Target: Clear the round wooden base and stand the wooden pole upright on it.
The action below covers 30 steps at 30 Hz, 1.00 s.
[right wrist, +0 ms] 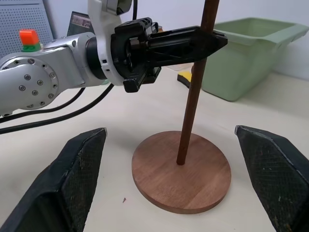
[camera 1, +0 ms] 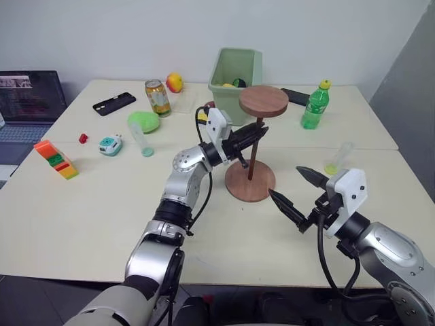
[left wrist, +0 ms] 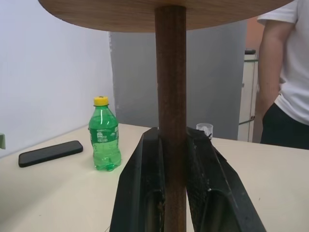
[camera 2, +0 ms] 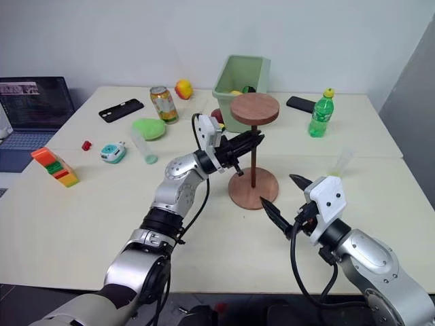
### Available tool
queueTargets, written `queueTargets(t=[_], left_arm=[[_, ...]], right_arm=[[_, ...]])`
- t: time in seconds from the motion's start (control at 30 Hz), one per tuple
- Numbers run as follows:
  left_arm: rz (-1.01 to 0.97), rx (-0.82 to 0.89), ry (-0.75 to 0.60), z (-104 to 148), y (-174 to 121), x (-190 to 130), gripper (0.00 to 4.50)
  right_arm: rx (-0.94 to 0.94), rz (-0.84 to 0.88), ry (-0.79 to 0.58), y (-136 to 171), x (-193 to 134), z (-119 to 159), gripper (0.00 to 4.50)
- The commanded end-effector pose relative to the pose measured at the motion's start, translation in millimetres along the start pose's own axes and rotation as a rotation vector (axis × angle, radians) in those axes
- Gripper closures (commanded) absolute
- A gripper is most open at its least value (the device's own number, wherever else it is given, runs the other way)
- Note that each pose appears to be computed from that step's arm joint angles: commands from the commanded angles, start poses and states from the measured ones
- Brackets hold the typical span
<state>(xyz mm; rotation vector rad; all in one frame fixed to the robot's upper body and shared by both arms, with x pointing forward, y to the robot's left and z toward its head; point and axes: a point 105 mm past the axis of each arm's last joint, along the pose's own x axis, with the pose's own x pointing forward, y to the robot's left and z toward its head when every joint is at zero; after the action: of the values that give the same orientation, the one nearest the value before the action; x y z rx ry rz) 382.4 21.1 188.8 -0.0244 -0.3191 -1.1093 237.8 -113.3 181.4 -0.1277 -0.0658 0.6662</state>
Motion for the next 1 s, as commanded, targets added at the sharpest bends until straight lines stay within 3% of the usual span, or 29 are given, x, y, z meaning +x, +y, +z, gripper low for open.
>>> queueTargets(t=[0.03, 0.27, 0.33, 0.57, 0.63, 0.93, 1.0], left_arm=[[0.054, -0.092, 0.239, -60.5, 2.2, -30.6, 4.24], [0.058, -0.097, 0.223, -53.3, 6.0, -31.8, 4.24], [0.035, -0.097, 0.203, -48.0, 4.3, -30.7, 3.54], [-0.076, -0.119, 0.153, -19.3, 0.0, -27.5, 2.39], [-0.110, -0.117, 0.156, -11.5, -0.7, -30.1, 1.89], [-0.293, 0.023, 0.452, 43.2, 18.0, -107.0, 0.03], [-0.269, 0.047, 0.506, 56.2, 25.1, -124.7, 0.01]], right_arm=[[-0.009, -0.007, -0.041, -2.4, -0.2, 10.4, 0.00], [-0.004, 0.003, -0.043, -3.1, 2.0, 11.2, 0.00], [-0.004, 0.008, -0.042, -3.6, 2.7, 10.8, 0.00], [-0.007, 0.037, -0.019, -6.5, 3.6, 3.3, 0.00], [-0.009, 0.046, -0.011, -8.5, 3.2, 1.1, 0.00], [-0.003, 0.154, 0.090, -32.1, -9.2, -7.6, 0.00], [0.002, 0.162, 0.105, -44.7, -11.3, -3.1, 0.00]])
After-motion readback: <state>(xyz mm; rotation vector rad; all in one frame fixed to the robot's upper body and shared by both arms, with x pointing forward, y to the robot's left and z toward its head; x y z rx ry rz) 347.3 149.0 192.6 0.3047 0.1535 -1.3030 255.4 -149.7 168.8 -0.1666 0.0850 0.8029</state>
